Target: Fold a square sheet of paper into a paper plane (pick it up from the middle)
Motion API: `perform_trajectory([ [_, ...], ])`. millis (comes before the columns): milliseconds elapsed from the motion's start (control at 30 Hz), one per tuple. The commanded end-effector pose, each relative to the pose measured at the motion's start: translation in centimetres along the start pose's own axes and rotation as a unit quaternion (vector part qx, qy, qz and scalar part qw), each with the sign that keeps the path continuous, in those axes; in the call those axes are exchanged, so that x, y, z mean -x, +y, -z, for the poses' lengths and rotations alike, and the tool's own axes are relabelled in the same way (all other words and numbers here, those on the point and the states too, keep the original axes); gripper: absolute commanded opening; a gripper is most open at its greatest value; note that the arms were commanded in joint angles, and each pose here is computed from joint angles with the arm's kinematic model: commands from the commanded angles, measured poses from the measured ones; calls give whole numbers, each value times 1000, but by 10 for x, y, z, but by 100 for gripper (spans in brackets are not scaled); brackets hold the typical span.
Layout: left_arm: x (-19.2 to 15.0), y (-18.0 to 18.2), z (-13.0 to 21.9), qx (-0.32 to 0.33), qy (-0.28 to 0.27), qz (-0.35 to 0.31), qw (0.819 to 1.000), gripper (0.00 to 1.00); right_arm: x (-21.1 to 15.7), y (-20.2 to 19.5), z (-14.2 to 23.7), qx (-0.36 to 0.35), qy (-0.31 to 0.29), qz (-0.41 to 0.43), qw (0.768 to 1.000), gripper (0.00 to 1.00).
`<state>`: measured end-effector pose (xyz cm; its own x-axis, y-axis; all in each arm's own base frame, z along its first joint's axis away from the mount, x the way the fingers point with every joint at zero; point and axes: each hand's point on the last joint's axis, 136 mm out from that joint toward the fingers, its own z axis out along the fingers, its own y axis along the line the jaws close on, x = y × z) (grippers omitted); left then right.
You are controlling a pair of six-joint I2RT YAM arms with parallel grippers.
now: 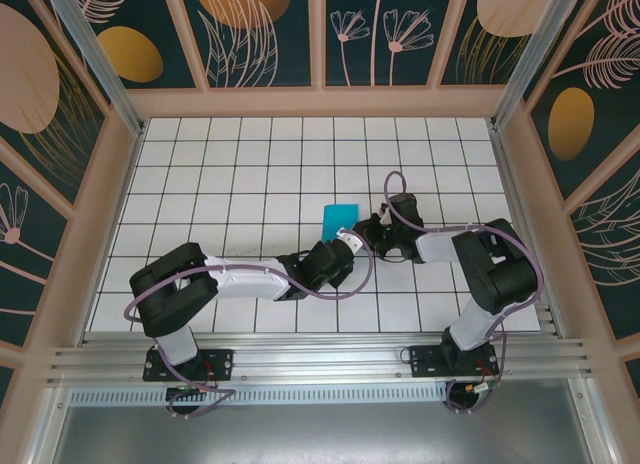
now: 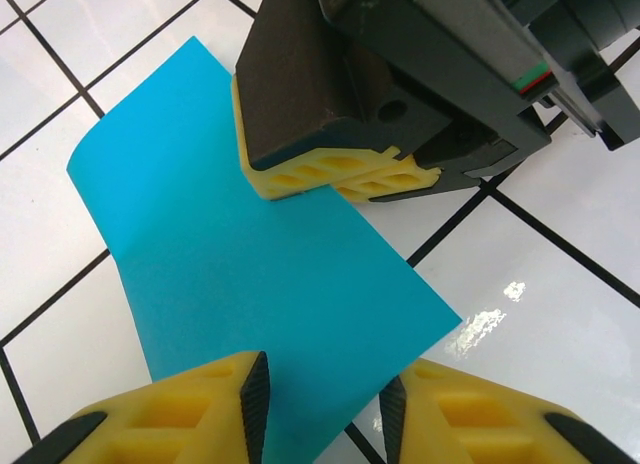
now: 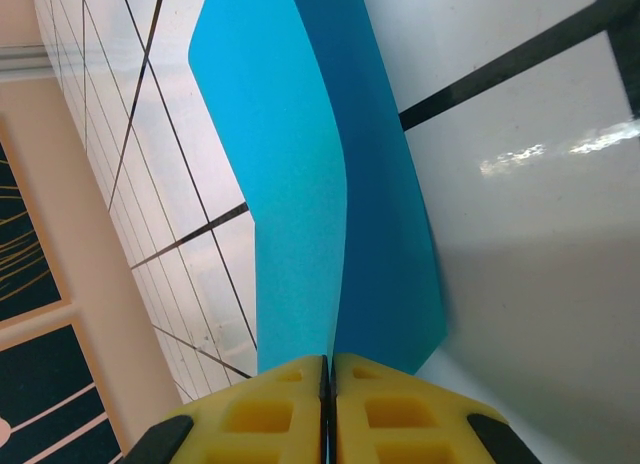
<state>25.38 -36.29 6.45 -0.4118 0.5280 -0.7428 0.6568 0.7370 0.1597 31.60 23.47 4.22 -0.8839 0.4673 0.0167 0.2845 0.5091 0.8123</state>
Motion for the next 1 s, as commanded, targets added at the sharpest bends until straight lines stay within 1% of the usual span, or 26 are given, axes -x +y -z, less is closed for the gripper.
perform_trajectory([
  [0, 5, -1, 6, -7, -11, 11, 1000, 34, 6, 3, -2, -3, -4, 7, 1000, 13],
  [133, 6, -1, 6, -8, -11, 12, 1000, 24, 6, 3, -2, -5, -3, 8, 1000, 13],
  [300, 7, -4, 6, -16, -13, 15, 1000, 9, 7, 3, -2, -10, -5, 10, 1000, 14],
  [400, 8, -3, 6, -13, -13, 18, 1000, 3, 7, 2, 0, -13, -6, 12, 1000, 15],
  [467, 18, -1, 14, -14, -27, 24, 999, 0, 7, 2, 1, -17, -8, 14, 1000, 16],
  [533, 20, -2, 14, -18, -28, 25, 999, 0, 7, 1, 2, -20, -8, 16, 1000, 17],
  [733, 19, -7, 13, -46, -21, 39, 998, 0, 11, 0, 10, -35, -18, 28, 999, 24],
  [900, 12, -7, 12, -82, -6, 60, 995, 0, 21, 6, 29, -49, -46, 53, 996, 44],
  [967, 11, -8, 13, -103, -1, 67, 992, 0, 26, 7, 36, -62, -58, 63, 994, 46],
])
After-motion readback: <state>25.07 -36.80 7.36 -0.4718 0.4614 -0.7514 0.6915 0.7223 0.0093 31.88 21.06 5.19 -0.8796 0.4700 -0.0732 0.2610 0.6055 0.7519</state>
